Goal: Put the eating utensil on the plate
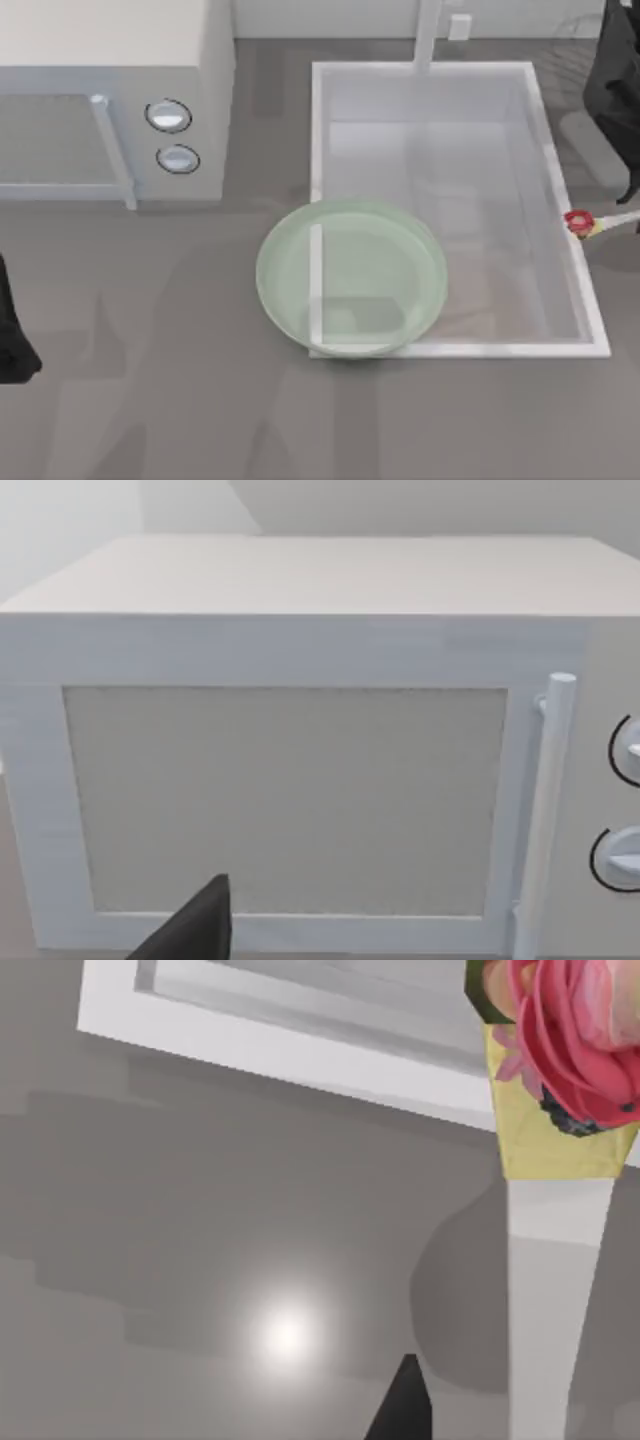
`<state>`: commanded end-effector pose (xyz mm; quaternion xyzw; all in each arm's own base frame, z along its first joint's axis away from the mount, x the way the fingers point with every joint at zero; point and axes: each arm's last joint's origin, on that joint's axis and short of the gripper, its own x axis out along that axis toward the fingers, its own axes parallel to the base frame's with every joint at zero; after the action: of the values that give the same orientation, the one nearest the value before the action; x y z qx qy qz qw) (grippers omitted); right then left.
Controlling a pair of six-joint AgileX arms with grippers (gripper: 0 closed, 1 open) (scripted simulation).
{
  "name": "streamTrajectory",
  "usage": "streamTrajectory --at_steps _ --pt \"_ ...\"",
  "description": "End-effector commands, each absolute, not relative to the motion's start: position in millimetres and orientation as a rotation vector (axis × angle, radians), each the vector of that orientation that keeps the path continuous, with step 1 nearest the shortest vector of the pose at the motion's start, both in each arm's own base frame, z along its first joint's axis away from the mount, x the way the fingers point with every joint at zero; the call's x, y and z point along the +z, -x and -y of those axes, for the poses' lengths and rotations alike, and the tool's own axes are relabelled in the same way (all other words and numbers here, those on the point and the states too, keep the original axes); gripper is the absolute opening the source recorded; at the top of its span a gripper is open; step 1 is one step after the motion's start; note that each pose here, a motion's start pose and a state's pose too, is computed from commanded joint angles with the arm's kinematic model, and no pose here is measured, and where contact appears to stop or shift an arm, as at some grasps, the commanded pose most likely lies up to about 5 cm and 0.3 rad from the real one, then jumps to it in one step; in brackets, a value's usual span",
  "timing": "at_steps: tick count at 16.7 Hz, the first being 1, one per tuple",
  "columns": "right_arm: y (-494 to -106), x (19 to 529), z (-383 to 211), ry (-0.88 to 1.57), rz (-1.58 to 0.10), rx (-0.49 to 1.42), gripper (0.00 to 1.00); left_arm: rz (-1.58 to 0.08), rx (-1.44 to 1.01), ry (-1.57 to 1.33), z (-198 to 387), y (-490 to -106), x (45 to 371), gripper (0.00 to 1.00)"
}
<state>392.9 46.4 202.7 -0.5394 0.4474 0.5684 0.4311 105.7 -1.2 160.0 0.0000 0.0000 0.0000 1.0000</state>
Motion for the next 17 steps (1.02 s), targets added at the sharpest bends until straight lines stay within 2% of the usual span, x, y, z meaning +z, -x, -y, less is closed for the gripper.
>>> streamTrajectory --at_steps 2,4,6,9,13,17 --pt "-400.8 195.3 -72.5 1.562 -0.926 1.682 0.00 0.000 0.000 0.000 1.2 -105.7 160.0 1.00" --pt "-406.1 186.6 -101.2 1.772 -0.668 1.958 0.00 0.000 0.000 0.000 1.2 -105.7 160.0 1.00" --pt "-408.6 178.1 -131.0 1.958 -0.339 2.218 0.00 0.000 0.000 0.000 1.2 -105.7 160.0 1.00" --pt "-407.1 168.1 -175.3 2.170 0.265 2.526 0.00 0.000 0.000 0.000 1.2 -105.7 160.0 1.00" --pt "-397.9 164.0 -229.5 2.321 1.131 2.701 0.00 0.000 0.000 0.000 1.2 -105.7 160.0 1.00" --pt "-384.9 170.4 -272.2 2.377 1.868 2.640 0.00 0.000 0.000 0.000 1.2 -105.7 160.0 1.00"
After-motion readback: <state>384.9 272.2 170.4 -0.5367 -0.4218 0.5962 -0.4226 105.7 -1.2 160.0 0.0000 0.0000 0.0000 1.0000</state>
